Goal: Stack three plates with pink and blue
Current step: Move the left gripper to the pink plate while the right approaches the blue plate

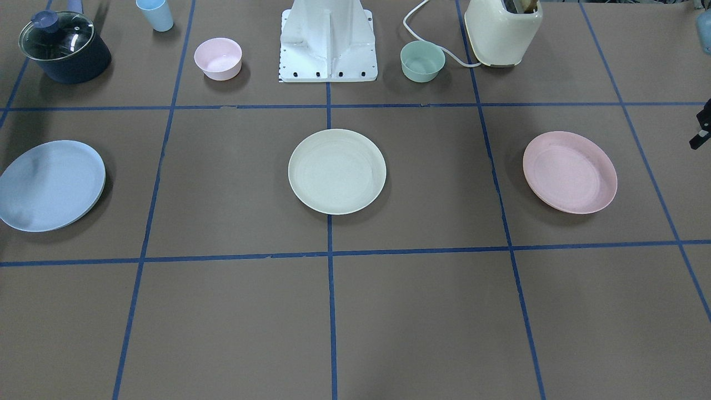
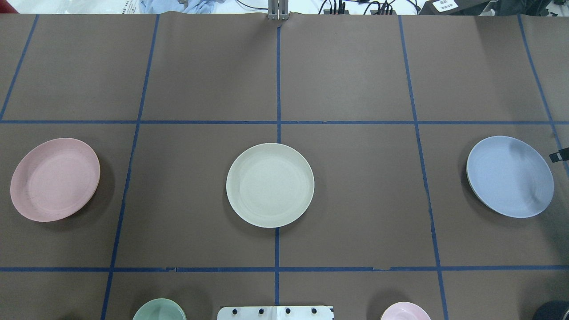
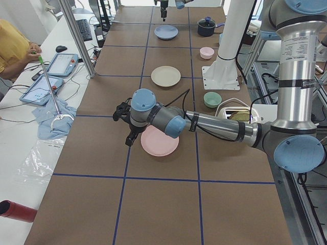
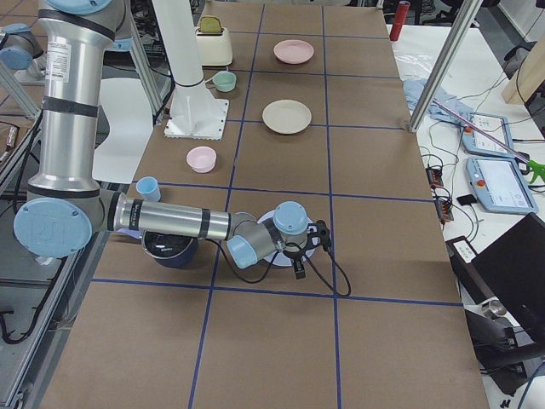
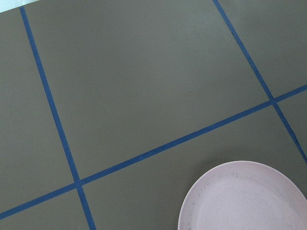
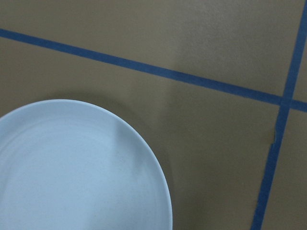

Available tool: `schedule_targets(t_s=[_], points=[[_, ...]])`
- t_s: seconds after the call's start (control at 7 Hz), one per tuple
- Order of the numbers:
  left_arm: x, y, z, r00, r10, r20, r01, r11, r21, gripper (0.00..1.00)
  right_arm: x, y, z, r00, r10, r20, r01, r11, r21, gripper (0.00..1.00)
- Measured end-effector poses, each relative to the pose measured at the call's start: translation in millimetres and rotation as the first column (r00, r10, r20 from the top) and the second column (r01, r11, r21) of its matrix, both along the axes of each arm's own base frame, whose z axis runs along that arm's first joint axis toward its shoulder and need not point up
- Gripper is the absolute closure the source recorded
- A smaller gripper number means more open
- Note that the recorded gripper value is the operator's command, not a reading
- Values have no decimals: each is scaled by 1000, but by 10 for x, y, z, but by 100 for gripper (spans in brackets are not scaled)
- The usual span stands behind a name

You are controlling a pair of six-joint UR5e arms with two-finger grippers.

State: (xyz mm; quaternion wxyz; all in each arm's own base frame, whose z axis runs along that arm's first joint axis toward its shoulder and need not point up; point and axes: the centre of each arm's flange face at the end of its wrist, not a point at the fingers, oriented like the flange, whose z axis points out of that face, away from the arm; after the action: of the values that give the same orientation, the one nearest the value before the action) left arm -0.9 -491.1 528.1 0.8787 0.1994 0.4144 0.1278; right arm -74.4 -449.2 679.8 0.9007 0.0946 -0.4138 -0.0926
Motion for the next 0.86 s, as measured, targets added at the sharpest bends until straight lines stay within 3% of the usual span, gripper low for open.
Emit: schedule_targets(t_s=[0.29,0.86], points=[[114,-20,151,1000,23,3,-23,999,-29,0,-160,-95,46,1000,3,-2,-3,999,-35,0],[1196,90,865,987,159,-8,-157,960,-231,1,-252,-142,-10,1000,28,8,-27,997,-71,0]])
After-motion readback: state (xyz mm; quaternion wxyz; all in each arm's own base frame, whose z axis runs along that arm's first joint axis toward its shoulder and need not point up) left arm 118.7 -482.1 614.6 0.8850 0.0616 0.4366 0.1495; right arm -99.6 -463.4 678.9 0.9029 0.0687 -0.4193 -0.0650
